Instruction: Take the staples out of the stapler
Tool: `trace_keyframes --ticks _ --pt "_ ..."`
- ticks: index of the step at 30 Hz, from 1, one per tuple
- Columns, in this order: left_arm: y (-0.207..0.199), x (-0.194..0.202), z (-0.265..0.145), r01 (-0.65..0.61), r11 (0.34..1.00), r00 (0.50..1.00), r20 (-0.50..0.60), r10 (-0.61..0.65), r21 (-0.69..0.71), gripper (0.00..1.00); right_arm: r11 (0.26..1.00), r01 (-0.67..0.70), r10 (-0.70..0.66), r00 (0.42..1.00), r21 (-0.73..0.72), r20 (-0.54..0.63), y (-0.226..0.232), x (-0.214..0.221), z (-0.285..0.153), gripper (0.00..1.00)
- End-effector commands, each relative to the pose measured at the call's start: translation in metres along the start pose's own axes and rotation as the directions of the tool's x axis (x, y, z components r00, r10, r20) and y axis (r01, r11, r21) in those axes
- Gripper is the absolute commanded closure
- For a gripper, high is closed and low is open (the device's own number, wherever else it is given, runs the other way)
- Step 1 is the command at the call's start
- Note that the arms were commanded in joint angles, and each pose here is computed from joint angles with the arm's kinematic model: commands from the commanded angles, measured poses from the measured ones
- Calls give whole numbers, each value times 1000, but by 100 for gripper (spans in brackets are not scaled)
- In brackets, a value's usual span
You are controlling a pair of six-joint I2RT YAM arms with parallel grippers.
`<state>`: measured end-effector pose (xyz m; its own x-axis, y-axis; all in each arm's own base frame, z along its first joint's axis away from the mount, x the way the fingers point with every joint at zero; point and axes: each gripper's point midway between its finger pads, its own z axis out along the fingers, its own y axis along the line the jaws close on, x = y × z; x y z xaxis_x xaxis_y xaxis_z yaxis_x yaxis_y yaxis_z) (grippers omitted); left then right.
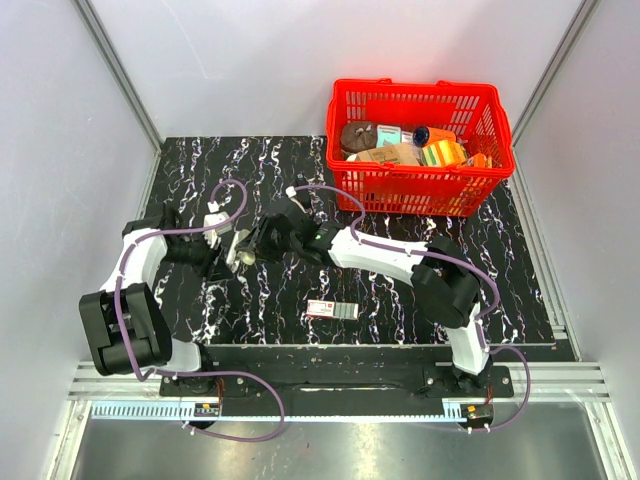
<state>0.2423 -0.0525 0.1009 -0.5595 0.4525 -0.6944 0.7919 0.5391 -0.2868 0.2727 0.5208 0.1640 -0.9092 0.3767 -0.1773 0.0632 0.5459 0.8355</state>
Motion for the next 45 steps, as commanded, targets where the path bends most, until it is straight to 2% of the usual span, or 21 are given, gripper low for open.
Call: trace_keyframes --ticks 1,8,15,21,25,29,34,45 --pt "0 -13 0 -55 998 997 51 54 19 60 986 -26 23 1000 -167 -21 54 -6 -27 100" --pt "2 -8 0 -83 996 996 32 83 10 95 982 -35 24 998 -187 -61 52 1 -24 100" --pt "7 -10 -2 -107 994 994 32 108 -25 100 981 -40 16 992 -191 -126 44 12 -19 100" --pt "31 -13 -12 -212 962 977 -14 213 -174 100 975 79 -119 975 -209 -185 27 26 -18 100" --pt "47 -22 -18 -267 927 963 -50 263 -262 100 970 158 -195 959 -186 -205 0 34 -10 100" --pt "58 -33 -20 -337 876 941 -78 330 -344 100 957 222 -261 940 -187 -220 -16 40 -5 100" --pt "63 -41 -16 -417 803 905 -116 409 -427 100 924 342 -371 911 -172 -179 -30 34 -4 100" --pt "73 -46 -11 -565 630 811 -217 543 -533 100 858 499 -512 850 -119 -127 -58 25 -3 100"
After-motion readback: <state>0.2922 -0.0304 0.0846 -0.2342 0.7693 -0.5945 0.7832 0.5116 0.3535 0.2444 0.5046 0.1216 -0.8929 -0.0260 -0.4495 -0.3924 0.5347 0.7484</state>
